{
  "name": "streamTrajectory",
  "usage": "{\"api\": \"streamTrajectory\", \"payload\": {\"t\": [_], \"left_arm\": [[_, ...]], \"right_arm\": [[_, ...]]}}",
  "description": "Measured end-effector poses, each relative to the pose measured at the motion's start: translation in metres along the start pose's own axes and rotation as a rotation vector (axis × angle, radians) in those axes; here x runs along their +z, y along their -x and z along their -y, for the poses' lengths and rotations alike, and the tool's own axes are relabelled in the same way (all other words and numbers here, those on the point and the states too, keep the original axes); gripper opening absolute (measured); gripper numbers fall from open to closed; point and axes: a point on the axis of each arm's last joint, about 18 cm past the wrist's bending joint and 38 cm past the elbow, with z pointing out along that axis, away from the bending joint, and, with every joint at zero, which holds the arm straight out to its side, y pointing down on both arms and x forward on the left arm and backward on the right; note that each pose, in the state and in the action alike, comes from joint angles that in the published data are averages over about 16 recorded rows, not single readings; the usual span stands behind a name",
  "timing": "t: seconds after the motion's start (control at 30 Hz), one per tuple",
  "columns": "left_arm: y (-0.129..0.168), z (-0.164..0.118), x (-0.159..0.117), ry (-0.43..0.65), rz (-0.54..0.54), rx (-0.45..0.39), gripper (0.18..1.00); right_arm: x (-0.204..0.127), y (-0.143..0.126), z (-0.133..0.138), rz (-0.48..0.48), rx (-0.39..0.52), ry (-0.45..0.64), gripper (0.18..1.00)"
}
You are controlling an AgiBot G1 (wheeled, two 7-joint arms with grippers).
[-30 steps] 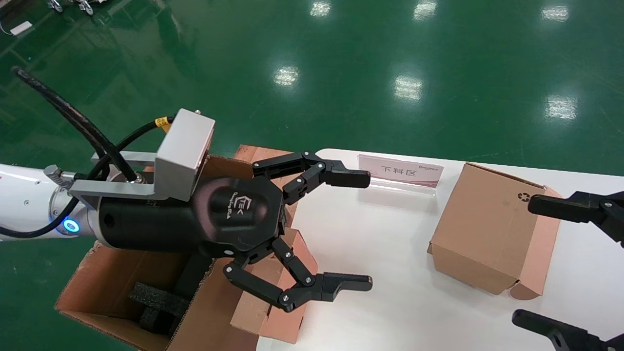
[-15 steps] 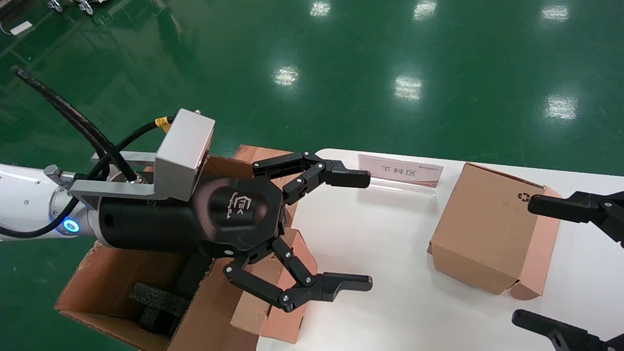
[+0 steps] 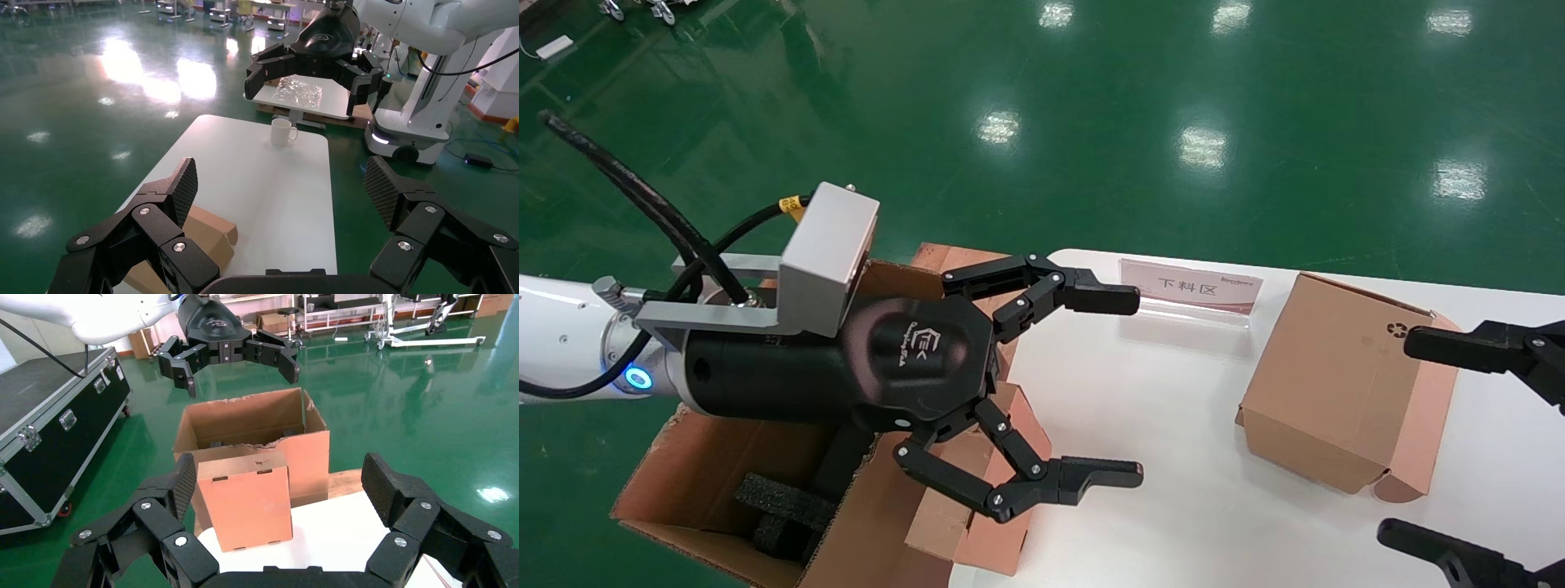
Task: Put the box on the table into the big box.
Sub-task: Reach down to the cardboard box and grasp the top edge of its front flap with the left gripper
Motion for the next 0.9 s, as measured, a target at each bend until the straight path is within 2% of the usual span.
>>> {"api": "streamTrajectory", "payload": {"t": [0.9], "left_arm": [[0.0000, 0.0000, 0.0000, 0.000, 0.000, 0.000, 0.997]], "right_arm": [[0.0000, 0.0000, 0.0000, 0.000, 0.000, 0.000, 0.995]]}}
